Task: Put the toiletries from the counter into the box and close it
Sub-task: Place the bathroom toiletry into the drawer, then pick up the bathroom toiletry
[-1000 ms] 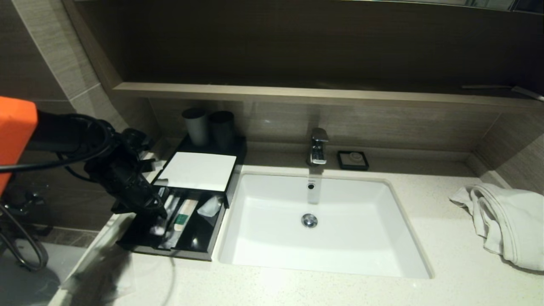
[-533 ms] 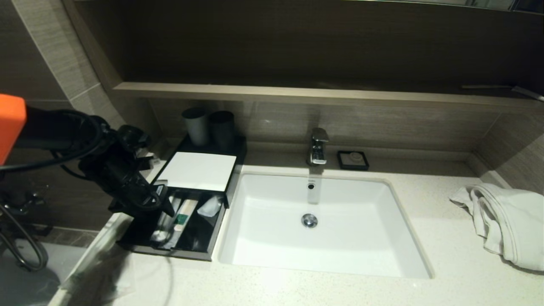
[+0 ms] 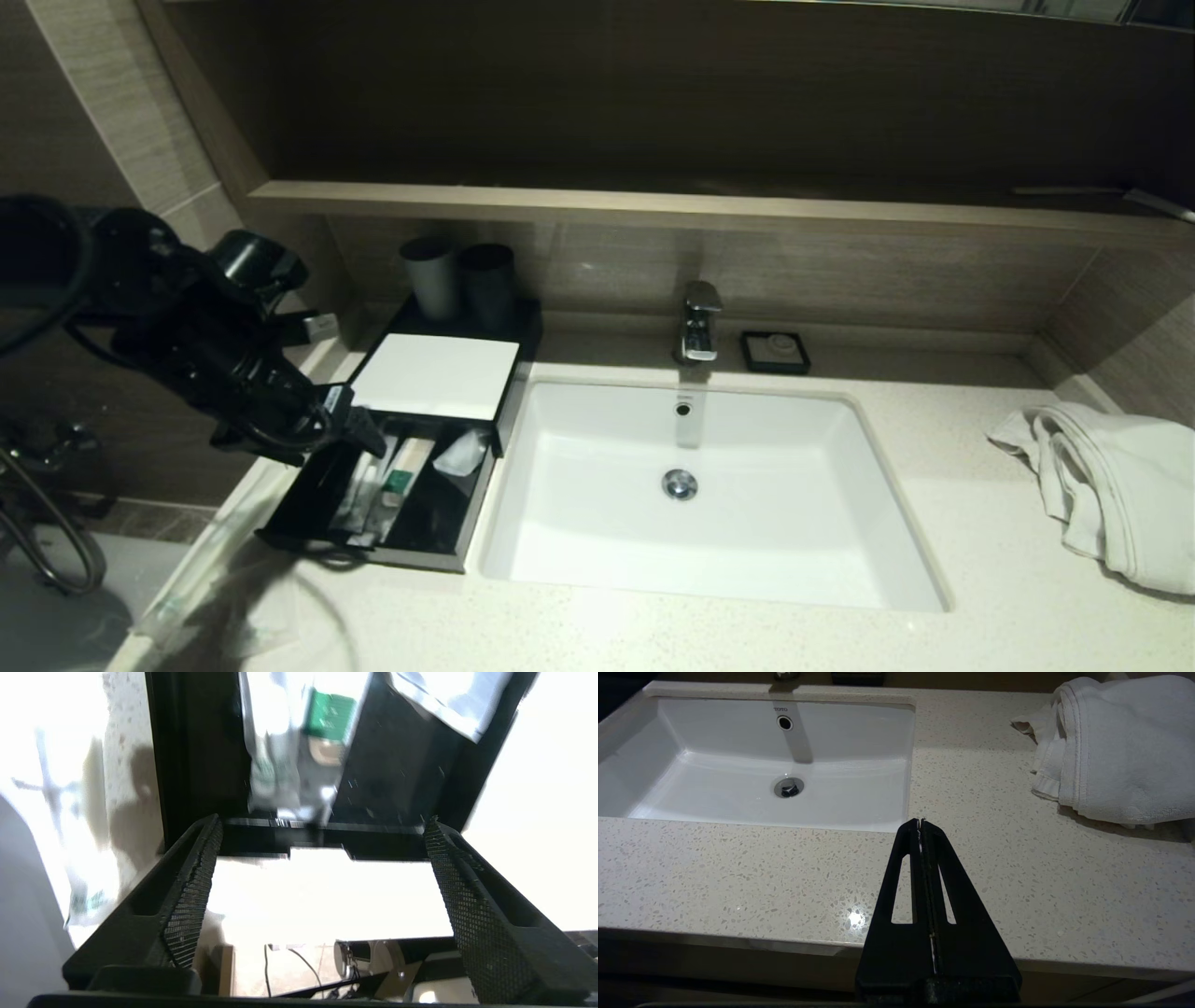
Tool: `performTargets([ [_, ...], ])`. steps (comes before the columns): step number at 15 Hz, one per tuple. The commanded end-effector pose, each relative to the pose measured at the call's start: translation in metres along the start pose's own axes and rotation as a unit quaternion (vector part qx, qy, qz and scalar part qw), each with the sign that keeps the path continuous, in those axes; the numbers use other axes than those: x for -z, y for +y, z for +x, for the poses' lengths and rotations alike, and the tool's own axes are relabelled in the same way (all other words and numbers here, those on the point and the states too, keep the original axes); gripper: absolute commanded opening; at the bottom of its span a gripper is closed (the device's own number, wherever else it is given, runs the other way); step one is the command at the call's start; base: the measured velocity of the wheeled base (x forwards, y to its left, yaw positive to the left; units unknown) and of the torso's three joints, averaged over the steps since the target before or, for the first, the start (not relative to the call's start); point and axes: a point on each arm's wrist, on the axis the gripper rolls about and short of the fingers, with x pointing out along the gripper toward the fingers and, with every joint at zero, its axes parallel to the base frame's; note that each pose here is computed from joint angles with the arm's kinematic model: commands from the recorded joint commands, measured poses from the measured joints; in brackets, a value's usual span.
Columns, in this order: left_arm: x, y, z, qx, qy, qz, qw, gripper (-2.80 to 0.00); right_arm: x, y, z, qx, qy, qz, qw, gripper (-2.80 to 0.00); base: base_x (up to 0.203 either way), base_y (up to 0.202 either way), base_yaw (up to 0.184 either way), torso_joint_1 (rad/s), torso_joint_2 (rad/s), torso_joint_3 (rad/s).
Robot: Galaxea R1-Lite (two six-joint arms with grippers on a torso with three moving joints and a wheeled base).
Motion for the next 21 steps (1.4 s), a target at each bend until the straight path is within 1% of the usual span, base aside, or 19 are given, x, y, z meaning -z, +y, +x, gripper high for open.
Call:
performTargets([
  [1, 0.014, -0.005, -0.029, 0.003, -0.029, 0.006, 0.9996, 0.00, 0.000, 0.000, 0.000, 0.000, 0.000, 0.000, 1.000, -2.80, 0.000, 0.000, 0.000, 0.000, 0.00, 0.000],
  [3, 0.030, -0.008, -0.050, 0.003, -0.047, 0.006, 0.9989, 0.00, 0.000, 0.000, 0.000, 0.000, 0.000, 0.000, 1.000, -2.80, 0.000, 0.000, 0.000, 0.000, 0.00, 0.000],
  [5, 0.047, -0.009, -0.064, 0.002, -0.057, -0.002, 0.9984, 0.00, 0.000, 0.000, 0.000, 0.000, 0.000, 0.000, 1.000, -2.80, 0.000, 0.000, 0.000, 0.000, 0.00, 0.000],
  [8, 0.076, -0.007, -0.081, -0.002, -0.067, -0.030, 0.9973, 0.00, 0.000, 0.000, 0.000, 0.000, 0.000, 0.000, 1.000, -2.80, 0.000, 0.000, 0.000, 0.000, 0.00, 0.000],
  [10, 0.097, -0.005, -0.081, -0.013, -0.060, -0.037, 0.9974, 0.00, 0.000, 0.000, 0.000, 0.000, 0.000, 0.000, 1.000, -2.80, 0.000, 0.000, 0.000, 0.000, 0.00, 0.000],
  [12, 0.109, -0.003, -0.078, -0.026, -0.049, -0.046, 0.9974, 0.00, 0.000, 0.000, 0.000, 0.000, 0.000, 0.000, 1.000, -2.80, 0.000, 0.000, 0.000, 0.000, 0.00, 0.000],
  [13, 0.114, 0.002, -0.075, -0.038, -0.041, -0.058, 0.9967, 0.00, 0.000, 0.000, 0.000, 0.000, 0.000, -0.001, 1.000, -2.80, 0.000, 0.000, 0.000, 0.000, 0.00, 0.000],
  [14, 0.119, 0.008, -0.070, -0.052, -0.034, -0.079, 0.9949, 0.00, 0.000, 0.000, 0.000, 0.000, 0.000, 0.000, 1.000, -2.80, 0.000, 0.000, 0.000, 0.000, 0.00, 0.000],
  [15, 0.124, 0.014, -0.068, -0.063, -0.032, -0.100, 0.9925, -2.80, 0.000, 0.000, 0.000, 0.000, 0.000, 0.000, 1.000, -2.80, 0.000, 0.000, 0.000, 0.000, 0.00, 0.000],
  [17, 0.130, 0.025, -0.067, -0.073, -0.054, -0.127, 0.9877, -2.80, 0.000, 0.000, 0.000, 0.000, 0.000, 0.000, 1.000, -2.80, 0.000, 0.000, 0.000, 0.000, 0.00, 0.000],
  [19, 0.141, 0.028, -0.059, -0.077, -0.055, -0.132, 0.9868, -2.80, 0.000, 0.000, 0.000, 0.000, 0.000, 0.000, 1.000, -2.80, 0.000, 0.000, 0.000, 0.000, 0.00, 0.000],
  [21, 0.151, 0.029, -0.053, -0.078, -0.045, -0.135, 0.9867, -2.80, 0.000, 0.000, 0.000, 0.000, 0.000, 0.000, 1.000, -2.80, 0.000, 0.000, 0.000, 0.000, 0.00, 0.000],
])
